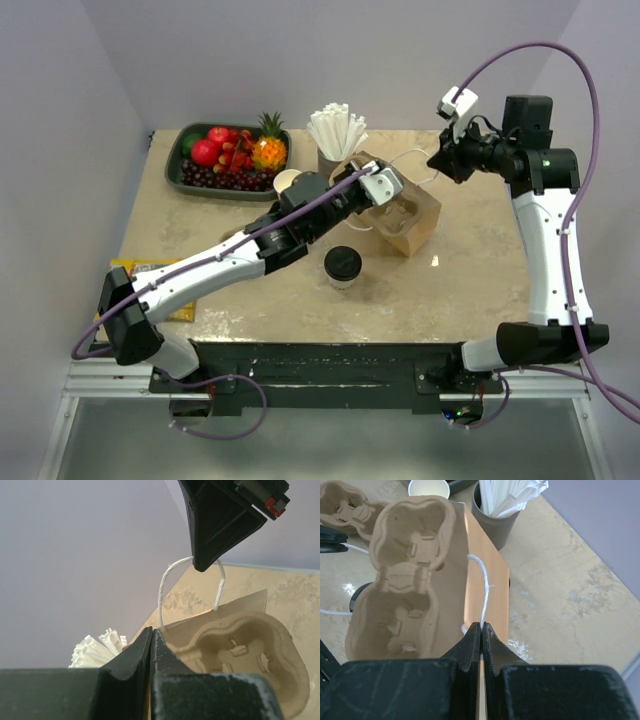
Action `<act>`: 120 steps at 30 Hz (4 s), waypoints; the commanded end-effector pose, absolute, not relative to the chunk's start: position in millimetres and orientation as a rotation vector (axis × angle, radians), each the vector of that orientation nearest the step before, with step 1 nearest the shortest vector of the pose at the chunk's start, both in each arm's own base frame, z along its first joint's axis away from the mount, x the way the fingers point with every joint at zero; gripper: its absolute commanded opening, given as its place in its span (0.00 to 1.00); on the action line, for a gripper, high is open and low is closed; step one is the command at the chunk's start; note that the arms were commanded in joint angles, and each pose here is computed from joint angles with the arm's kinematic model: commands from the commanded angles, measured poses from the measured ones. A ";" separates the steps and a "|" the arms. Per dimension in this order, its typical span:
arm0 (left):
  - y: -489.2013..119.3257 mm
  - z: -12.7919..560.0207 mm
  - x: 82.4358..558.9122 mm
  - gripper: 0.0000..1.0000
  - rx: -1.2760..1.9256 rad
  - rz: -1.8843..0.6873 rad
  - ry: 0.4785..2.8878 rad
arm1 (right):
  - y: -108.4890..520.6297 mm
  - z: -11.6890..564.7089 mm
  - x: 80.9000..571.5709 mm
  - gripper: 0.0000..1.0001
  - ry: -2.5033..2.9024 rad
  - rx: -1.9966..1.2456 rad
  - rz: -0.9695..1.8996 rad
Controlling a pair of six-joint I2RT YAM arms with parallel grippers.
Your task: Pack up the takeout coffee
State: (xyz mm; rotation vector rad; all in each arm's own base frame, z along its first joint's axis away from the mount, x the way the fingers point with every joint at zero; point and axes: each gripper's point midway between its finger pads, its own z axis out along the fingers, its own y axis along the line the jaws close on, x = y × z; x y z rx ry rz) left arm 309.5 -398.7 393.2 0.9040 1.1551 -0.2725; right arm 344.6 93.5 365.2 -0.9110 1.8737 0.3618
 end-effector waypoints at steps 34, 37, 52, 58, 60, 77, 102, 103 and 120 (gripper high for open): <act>-389.9 328.7 310.0 0.60 0.820 -0.620 1.713 | 109.6 385.9 324.2 0.00 1.812 -0.853 0.478; -394.6 319.9 308.5 0.59 0.843 -0.636 1.723 | 109.8 387.1 324.0 0.00 1.808 -0.855 0.478; -405.1 295.9 311.5 0.56 0.904 -0.630 1.768 | 110.0 383.6 324.7 0.00 1.815 -0.856 0.483; -410.7 290.6 306.1 0.42 0.941 -0.666 1.776 | 110.5 385.0 323.8 0.00 1.814 -0.855 0.487; -411.5 287.1 303.9 0.36 0.952 -0.676 1.783 | 110.2 383.8 323.6 0.00 1.818 -0.855 0.487; -409.9 338.3 306.5 0.29 0.835 -0.744 1.652 | 110.7 375.0 316.4 0.00 1.858 -0.818 0.515; -411.6 322.1 316.7 0.29 0.828 -0.944 1.672 | 116.8 381.3 306.2 0.00 1.849 -0.823 0.568; -408.9 321.4 322.2 0.29 0.807 -0.919 1.681 | 117.5 381.4 305.5 0.00 1.846 -0.827 0.574; -397.8 289.5 355.6 0.27 0.795 -0.801 1.729 | 126.4 384.7 303.9 0.00 1.822 -0.868 0.644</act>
